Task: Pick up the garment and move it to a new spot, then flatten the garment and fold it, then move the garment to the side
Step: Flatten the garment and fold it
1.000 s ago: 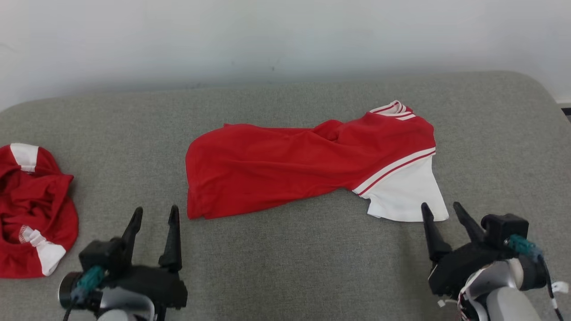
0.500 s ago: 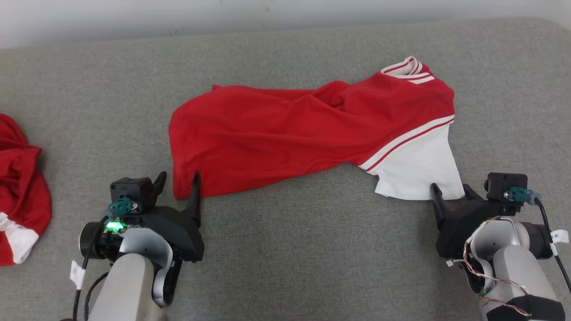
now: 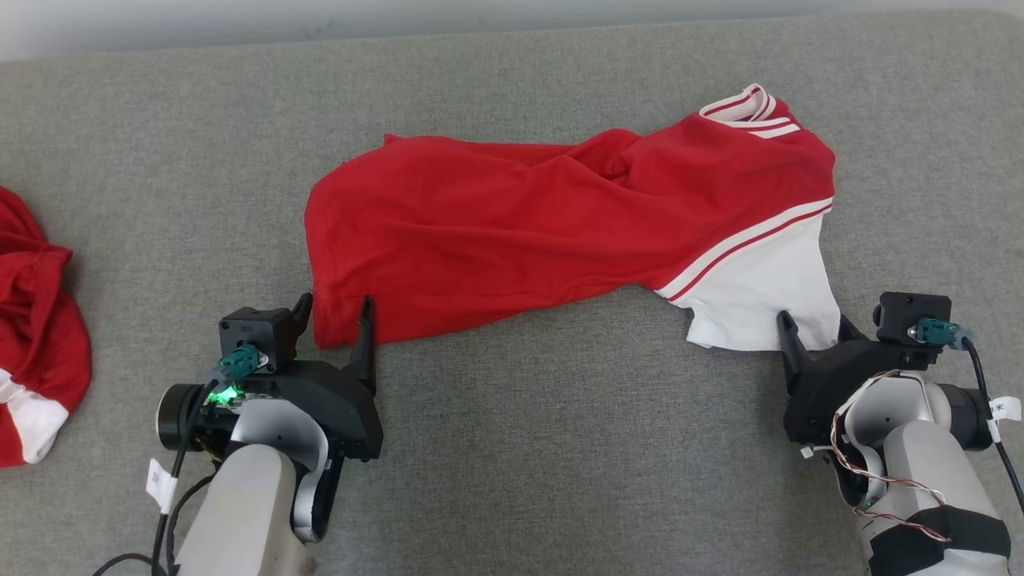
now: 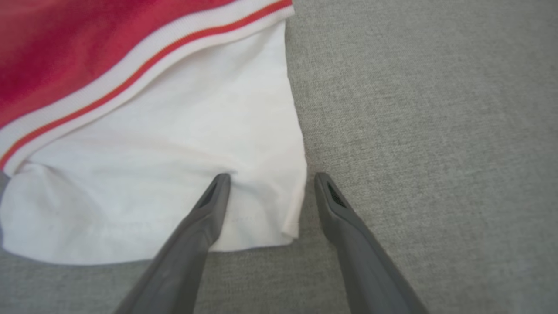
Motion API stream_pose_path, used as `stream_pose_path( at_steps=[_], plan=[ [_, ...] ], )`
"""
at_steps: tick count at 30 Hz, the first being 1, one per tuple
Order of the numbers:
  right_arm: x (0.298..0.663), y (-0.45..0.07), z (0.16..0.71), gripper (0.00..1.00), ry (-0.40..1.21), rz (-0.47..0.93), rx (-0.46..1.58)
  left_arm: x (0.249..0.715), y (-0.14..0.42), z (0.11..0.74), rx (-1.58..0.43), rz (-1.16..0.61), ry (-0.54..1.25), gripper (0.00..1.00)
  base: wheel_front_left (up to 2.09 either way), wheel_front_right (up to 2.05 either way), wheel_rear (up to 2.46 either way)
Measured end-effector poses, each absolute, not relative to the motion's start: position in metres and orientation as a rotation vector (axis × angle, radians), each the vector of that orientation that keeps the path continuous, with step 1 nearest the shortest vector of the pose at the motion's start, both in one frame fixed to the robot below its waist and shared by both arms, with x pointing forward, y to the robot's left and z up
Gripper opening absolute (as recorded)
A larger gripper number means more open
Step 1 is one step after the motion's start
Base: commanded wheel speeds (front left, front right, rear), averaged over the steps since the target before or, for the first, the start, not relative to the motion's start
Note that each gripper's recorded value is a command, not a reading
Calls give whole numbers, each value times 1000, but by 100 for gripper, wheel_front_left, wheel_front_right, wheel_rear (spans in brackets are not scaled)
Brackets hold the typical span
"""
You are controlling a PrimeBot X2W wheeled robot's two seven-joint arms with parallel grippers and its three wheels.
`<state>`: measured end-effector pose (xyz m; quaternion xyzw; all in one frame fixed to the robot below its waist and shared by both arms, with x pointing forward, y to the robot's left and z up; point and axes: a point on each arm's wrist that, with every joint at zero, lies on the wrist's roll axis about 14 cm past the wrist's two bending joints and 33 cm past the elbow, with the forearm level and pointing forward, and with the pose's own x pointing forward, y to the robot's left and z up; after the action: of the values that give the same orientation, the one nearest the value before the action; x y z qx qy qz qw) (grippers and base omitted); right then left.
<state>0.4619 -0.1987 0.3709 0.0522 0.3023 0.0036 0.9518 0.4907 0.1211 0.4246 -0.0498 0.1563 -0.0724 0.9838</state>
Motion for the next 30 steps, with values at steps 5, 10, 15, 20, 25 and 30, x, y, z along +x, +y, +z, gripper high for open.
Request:
stream_pose_path(
  at_steps=[5, 10, 15, 20, 25, 30],
  plan=[
    [462, -199, 369, 100, 620, 5, 103, 491, 119, 427, -105, -149, 303, 100, 0, 0, 0],
    [461, -201, 370, 100, 616, -6, 115, 493, 117, 433, -106, -152, 285, 100, 0, 0, 0],
    [458, -203, 370, 100, 616, -15, 121, 490, 122, 432, -113, -138, 296, 66, 0, 0, 0],
    [454, -201, 369, 0, 624, -9, 115, 485, 121, 423, -125, -147, 338, 0, 0, 0, 0],
    [456, -198, 375, 0, 595, 3, 124, 493, 121, 435, -129, -155, 279, 0, 0, 0, 0],
    [465, -194, 394, 0, 507, 11, 173, 502, 117, 460, -167, -179, 184, 0, 0, 0, 0]
  ],
)
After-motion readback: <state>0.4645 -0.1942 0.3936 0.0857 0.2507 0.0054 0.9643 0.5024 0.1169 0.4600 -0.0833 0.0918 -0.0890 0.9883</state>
